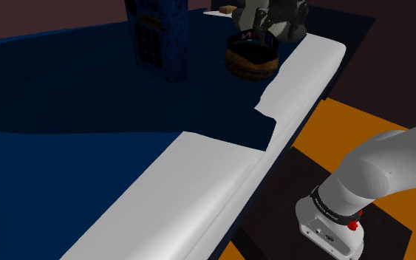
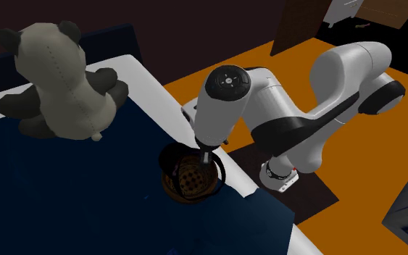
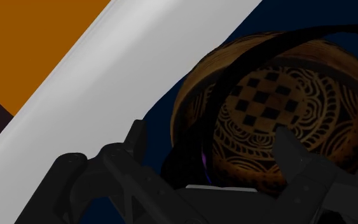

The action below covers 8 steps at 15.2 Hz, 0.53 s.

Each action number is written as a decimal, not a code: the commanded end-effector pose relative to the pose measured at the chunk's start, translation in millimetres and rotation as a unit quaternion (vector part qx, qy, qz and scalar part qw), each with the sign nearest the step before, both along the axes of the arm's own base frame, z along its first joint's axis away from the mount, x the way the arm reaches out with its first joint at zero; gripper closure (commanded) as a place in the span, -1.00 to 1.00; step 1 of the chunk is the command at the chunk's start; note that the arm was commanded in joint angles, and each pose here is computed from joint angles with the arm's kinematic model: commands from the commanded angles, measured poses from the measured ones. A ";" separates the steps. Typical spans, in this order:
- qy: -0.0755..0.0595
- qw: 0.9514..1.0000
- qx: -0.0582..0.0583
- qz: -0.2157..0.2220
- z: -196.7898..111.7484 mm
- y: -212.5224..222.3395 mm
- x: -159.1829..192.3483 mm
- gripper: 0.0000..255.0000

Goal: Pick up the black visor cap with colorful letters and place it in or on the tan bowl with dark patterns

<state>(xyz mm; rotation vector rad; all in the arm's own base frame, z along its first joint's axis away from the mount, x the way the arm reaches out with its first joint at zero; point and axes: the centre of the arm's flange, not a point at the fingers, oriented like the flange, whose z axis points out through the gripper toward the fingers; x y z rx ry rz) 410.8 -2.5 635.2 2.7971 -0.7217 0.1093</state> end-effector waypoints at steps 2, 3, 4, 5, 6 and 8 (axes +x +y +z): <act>0.000 1.000 0.000 0.000 33.1 8.3 -0.6 -1.00; 0.000 1.000 0.000 0.000 43.1 11.0 -0.7 -1.00; 0.000 1.000 0.000 0.000 43.1 11.0 -0.7 -1.00; 0.000 1.000 0.000 0.000 43.1 11.0 -0.7 -1.00; 0.000 1.000 0.000 0.000 43.1 11.0 -0.7 -1.00; 0.000 1.000 0.000 0.000 43.1 11.0 -0.7 -1.00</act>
